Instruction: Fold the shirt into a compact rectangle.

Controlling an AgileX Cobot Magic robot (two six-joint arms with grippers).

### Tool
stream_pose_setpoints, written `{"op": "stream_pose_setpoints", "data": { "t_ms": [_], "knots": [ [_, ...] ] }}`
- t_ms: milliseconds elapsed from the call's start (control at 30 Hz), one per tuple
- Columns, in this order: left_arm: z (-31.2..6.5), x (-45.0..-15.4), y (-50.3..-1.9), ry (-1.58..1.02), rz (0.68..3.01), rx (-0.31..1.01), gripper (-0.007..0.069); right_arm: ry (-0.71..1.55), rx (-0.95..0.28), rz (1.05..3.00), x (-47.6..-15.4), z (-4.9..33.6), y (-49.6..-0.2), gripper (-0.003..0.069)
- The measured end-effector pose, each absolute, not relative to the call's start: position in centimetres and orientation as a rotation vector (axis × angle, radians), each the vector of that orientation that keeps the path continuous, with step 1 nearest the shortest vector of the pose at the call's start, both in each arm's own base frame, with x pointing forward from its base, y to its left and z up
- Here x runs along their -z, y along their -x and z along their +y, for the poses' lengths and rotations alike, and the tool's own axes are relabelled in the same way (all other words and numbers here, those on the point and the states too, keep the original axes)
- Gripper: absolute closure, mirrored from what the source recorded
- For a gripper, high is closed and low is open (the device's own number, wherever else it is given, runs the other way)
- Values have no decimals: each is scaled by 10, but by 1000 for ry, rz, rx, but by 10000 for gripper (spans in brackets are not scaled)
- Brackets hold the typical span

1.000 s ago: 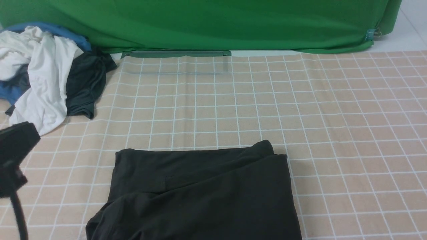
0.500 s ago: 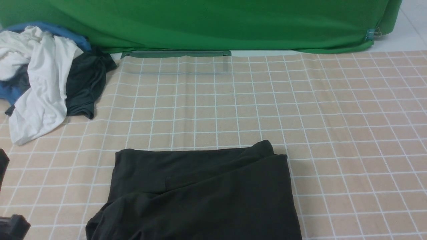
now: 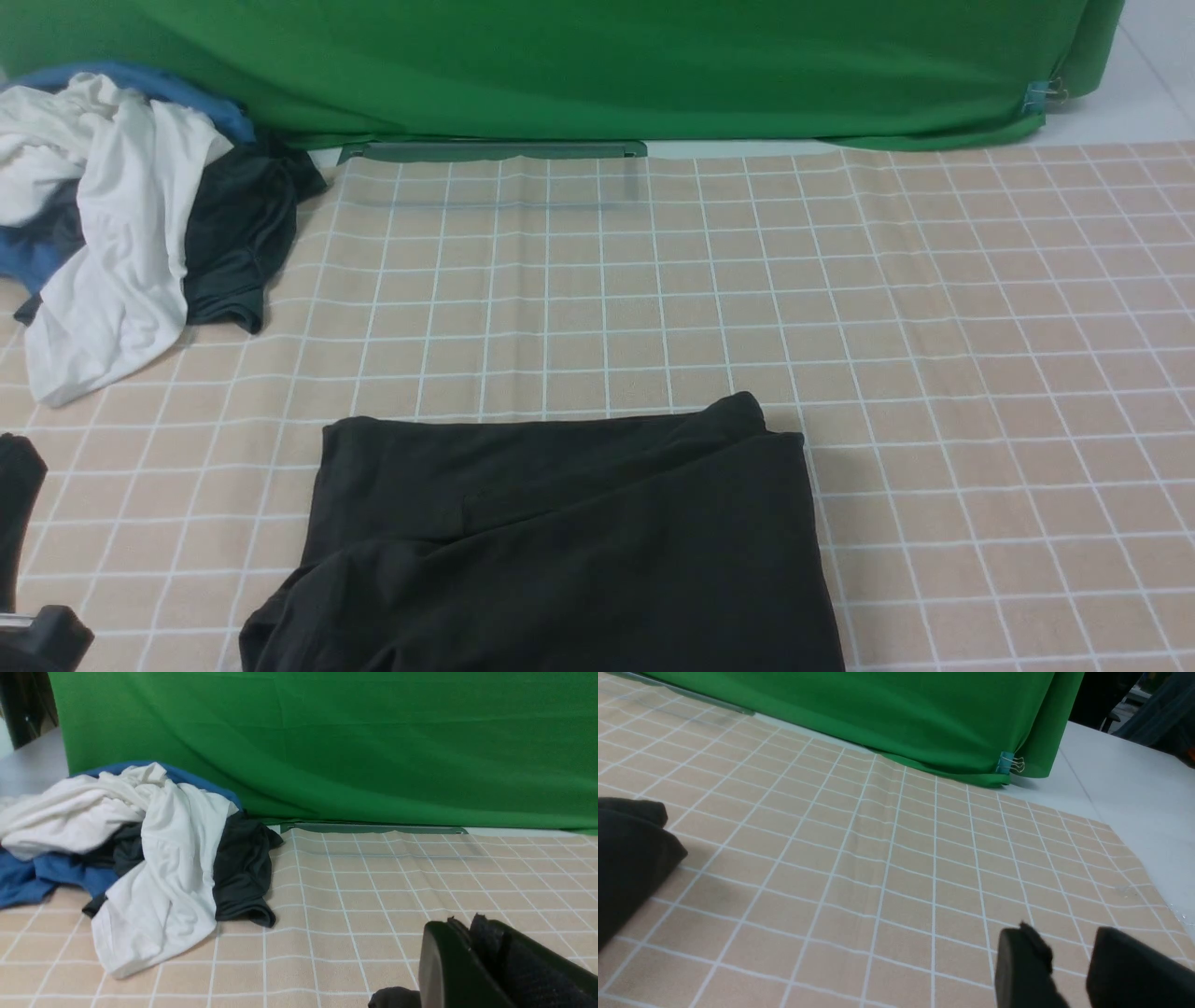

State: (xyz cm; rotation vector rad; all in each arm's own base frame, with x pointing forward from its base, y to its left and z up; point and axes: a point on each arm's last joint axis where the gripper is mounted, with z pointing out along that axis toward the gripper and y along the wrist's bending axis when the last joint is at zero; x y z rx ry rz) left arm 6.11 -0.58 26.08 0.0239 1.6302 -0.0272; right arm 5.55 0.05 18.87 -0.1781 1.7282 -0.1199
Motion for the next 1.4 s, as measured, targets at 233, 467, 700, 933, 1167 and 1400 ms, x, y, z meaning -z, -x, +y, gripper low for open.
{"op": "stream_pose_setpoints", "data": {
  "t_ms": [233, 467, 700, 933, 1167, 1400],
  "knots": [
    [4, -216, -63, 220, 1630, 95, 590, 178, 120, 1728, -189, 0, -56, 421],
    [3, -195, -56, 224, 1659, 138, 590, 178, 120, 1728, -189, 0, -56, 421],
    [2, -189, -55, 228, 1722, 139, 590, 178, 120, 1727, -189, 0, -56, 421],
    [1, -189, -55, 202, 1727, 161, 590, 178, 120, 1727, -189, 0, -56, 421],
    [1, -189, -55, 202, 1727, 161, 590, 178, 120, 1727, -189, 0, -56, 421],
    [1, -189, -55, 202, 1727, 161, 590, 178, 120, 1727, -189, 0, -56, 421]
  ]
}}
